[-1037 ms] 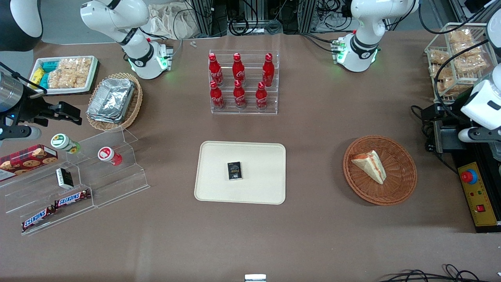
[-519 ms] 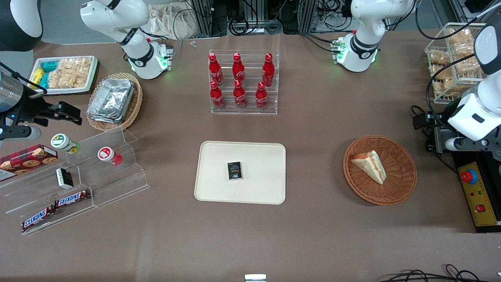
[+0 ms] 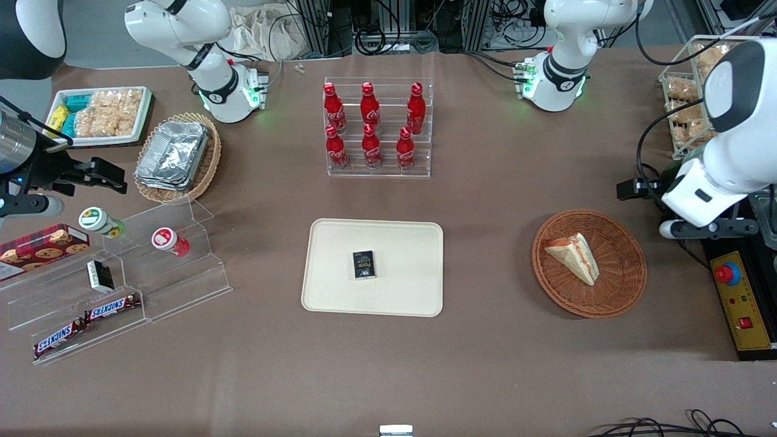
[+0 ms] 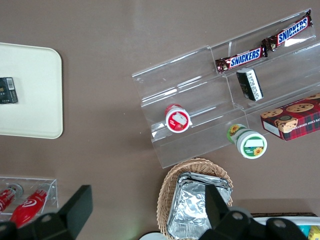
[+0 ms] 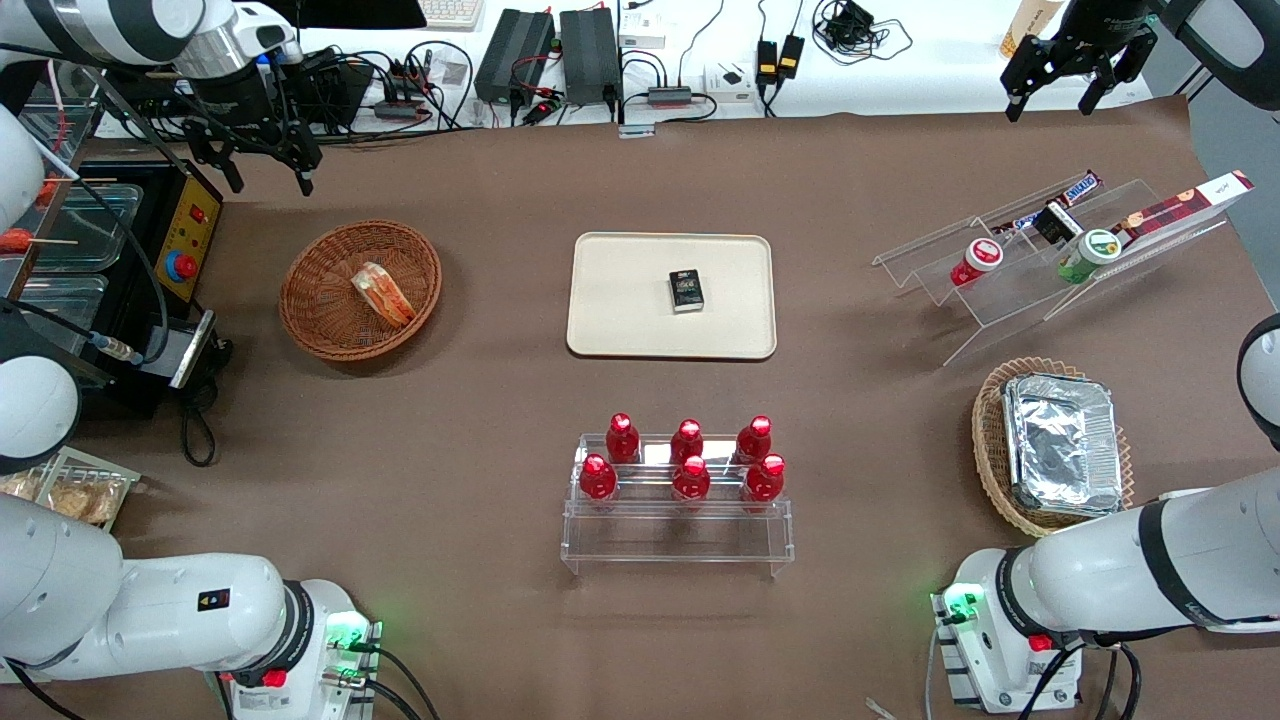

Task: Place sandwich from basket to tray
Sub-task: 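Move the left gripper toward the sandwich in the wicker basket, then lower the left gripper and grasp the wrapped sandwich wedge, then lift the sandwich up out of the basket with the left gripper, then carry the sandwich over to the cream tray beside the tissue pack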

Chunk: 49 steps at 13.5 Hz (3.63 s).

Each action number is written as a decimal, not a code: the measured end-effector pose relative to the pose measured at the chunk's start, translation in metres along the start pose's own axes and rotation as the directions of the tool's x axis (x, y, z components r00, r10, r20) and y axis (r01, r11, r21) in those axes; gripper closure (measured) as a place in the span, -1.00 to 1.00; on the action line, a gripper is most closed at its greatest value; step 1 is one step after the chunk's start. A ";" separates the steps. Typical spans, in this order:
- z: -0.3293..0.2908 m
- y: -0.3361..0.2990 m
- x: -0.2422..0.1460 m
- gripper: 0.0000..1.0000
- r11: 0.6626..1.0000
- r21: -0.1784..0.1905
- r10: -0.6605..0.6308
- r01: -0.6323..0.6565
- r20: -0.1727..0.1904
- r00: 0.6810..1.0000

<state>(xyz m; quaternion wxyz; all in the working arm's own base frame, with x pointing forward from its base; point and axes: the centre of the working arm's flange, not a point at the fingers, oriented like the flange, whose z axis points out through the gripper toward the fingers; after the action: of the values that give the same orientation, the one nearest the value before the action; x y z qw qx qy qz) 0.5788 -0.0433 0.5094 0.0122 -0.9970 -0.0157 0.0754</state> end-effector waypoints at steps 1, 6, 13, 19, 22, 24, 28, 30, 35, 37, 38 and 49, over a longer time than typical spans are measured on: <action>0.016 0.003 0.005 -0.99 0.999 -0.022 -0.045 0.045 -0.015 0.999; 0.101 0.008 0.015 -0.98 0.928 -0.111 -0.368 0.357 -0.113 0.923; 0.190 0.010 0.027 -0.97 0.783 -0.187 -0.616 0.593 -0.107 0.780; 0.235 0.010 0.032 -0.89 0.758 -0.181 -0.646 0.627 -0.077 0.759; 0.243 0.010 0.032 -0.67 0.753 -0.174 -0.652 0.635 -0.065 0.755; 0.243 0.010 0.031 -0.53 0.751 -0.170 -0.654 0.638 -0.061 0.754; 0.206 0.008 0.021 0.30 0.758 -0.109 -0.648 0.643 -0.015 0.762; 0.154 0.007 0.017 0.46 0.763 -0.078 -0.643 0.641 0.004 0.766; 0.001 0.026 0.007 0.70 0.812 -0.085 -0.581 0.578 -0.018 0.814; -0.039 0.043 0.002 0.70 0.859 -0.105 -0.508 0.502 -0.048 0.860; -0.053 0.054 -0.001 0.70 0.886 -0.116 -0.458 0.449 -0.069 0.886; 0.040 0.282 -0.013 0.70 0.981 -0.150 0.115 -0.125 -0.071 0.991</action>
<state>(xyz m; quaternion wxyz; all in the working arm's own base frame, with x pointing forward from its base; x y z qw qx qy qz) 0.5687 -0.3250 0.4642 -0.0691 -0.9959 0.0391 0.0436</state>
